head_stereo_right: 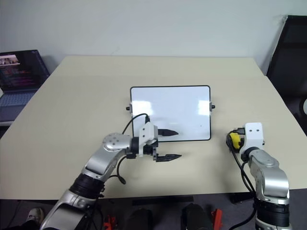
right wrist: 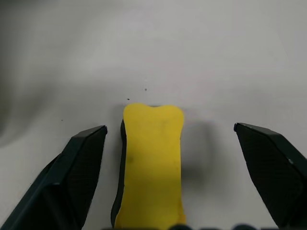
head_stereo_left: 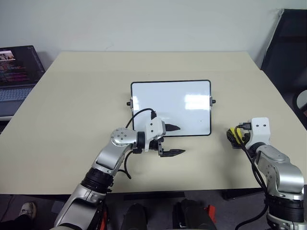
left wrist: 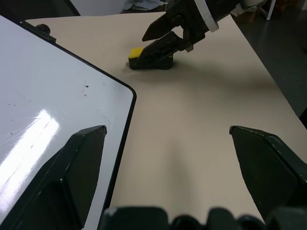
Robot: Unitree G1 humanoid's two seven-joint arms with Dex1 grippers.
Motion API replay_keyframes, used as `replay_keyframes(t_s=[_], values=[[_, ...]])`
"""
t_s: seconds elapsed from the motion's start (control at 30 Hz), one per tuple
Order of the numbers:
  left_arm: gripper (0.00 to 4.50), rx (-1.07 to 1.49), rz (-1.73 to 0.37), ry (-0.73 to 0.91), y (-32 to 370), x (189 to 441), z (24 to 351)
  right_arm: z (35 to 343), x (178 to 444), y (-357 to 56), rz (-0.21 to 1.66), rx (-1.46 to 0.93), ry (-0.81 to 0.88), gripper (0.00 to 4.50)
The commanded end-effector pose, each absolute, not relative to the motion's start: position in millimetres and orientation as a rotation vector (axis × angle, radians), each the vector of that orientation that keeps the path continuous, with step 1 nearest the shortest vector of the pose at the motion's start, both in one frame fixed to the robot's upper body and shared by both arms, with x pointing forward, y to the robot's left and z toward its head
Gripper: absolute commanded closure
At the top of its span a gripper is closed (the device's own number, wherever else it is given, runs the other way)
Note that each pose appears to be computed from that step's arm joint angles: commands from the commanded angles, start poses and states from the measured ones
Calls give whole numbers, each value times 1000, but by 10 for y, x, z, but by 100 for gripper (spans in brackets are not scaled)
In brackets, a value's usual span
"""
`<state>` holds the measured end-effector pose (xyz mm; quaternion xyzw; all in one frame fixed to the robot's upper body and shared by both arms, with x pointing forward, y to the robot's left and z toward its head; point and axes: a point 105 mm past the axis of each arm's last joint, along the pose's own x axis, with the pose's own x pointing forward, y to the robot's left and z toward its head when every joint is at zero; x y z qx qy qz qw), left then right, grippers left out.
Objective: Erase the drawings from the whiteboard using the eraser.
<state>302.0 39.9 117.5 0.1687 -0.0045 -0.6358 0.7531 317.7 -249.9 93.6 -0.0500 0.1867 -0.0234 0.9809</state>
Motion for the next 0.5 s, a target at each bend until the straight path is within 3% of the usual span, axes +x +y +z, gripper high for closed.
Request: replay_keyframes(t_s=[0.03, 0.23, 0.33, 0.5], values=[[0, 375, -1380, -58, 404, 3011, 1307, 1108, 3192, -2562, -77, -114, 313, 3], [0, 353, -1263, -101, 593, 3019, 1383, 1266, 3057, -2510, -90, -72, 241, 3], [0, 334, -1007, -162, 801, 3144, 1488, 1310, 2926, -2396, -66, -25, 219, 3], [0, 323, -672, -157, 1095, 3246, 1400, 1327, 2859, -2362, -92, 27, 165, 3]])
